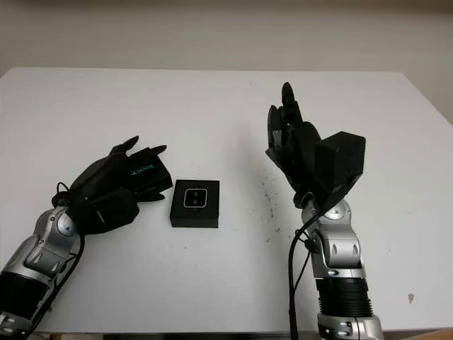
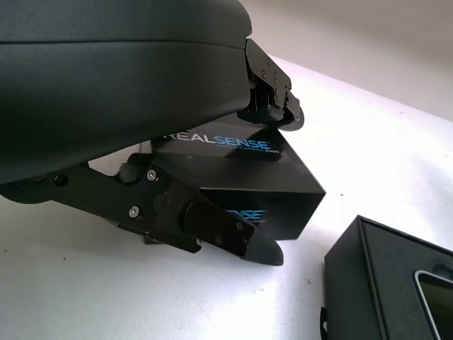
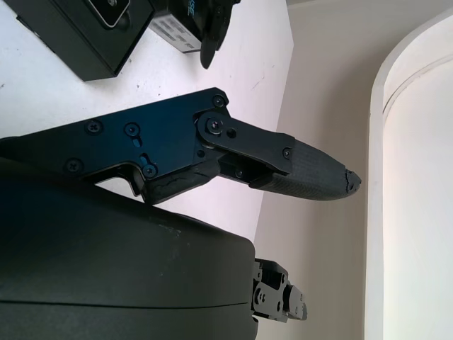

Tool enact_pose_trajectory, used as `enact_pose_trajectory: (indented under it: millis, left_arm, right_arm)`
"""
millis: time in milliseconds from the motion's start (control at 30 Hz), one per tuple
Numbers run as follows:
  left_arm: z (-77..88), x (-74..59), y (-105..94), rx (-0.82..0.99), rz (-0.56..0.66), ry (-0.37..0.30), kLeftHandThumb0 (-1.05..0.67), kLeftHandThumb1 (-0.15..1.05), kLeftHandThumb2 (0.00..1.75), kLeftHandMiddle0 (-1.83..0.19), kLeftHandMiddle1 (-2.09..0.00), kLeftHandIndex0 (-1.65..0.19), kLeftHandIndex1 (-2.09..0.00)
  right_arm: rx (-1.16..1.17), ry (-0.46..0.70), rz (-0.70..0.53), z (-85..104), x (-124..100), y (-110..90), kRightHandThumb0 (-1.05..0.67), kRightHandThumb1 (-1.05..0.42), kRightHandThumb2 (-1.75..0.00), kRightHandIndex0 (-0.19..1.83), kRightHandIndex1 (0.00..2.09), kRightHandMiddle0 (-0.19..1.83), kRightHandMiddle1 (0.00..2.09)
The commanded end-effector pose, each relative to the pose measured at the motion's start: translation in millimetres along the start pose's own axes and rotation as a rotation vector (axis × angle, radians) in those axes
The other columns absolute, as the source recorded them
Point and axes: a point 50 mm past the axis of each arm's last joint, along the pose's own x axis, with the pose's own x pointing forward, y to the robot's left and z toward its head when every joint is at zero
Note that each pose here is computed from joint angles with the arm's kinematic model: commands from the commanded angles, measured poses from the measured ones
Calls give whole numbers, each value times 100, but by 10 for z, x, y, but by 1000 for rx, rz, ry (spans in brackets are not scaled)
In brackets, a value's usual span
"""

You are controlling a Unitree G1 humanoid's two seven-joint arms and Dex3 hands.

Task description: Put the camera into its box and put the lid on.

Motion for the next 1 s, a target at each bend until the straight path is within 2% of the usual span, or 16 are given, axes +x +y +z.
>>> enact_pose_trajectory:
  millis: [0, 67, 167, 400, 433, 600, 733, 967]
  left_arm:
    - [-62, -22, -50, 43, -38, 19, -8, 100, 5, -38, -115, -45, -101]
    - [-60, -24, -48, 74, -40, 16, -7, 100, 5, -36, -120, -39, -115]
    - [-57, -25, -45, 106, -28, 10, -7, 99, 5, -33, -131, -35, -121]
    - [-50, -17, 38, 147, 28, -5, -7, 97, 5, -32, -145, -35, -122]
    - [-44, -18, 84, 144, 42, -8, -7, 97, 5, -32, -145, -35, -121]
    - [20, -32, 300, 100, 99, -35, -9, 98, 5, -36, -121, -36, -117]
    - [118, -54, 515, 48, 140, -79, -9, 98, 5, -38, -113, -37, -117]
    - [410, -144, 867, -2, 133, -174, -18, 98, 5, -44, -119, -38, -120]
  right_arm:
    - [-3, -26, -3, 44, -14, 0, -67, -105, -72, -19, 0, -19, 0]
    - [-5, -24, -6, 40, -17, 0, -66, -105, -73, -19, 0, -19, 0]
    - [-1, -23, -4, 37, -21, 6, -67, -105, -74, -19, 0, -19, 0]
    - [9, -23, 8, 31, -39, 26, -67, -105, -73, -19, 0, -19, 0]
    - [10, -23, 6, 29, -40, 30, -67, -105, -73, -19, 0, -19, 0]
    - [19, -22, -2, 12, -38, 35, -67, -105, -71, -19, 0, -19, 0]
    - [31, -21, -7, 0, -36, 43, -67, -105, -70, -19, 0, -19, 0]
    - [36, -8, -4, -35, -40, 79, -68, -105, -68, -19, 0, -19, 0]
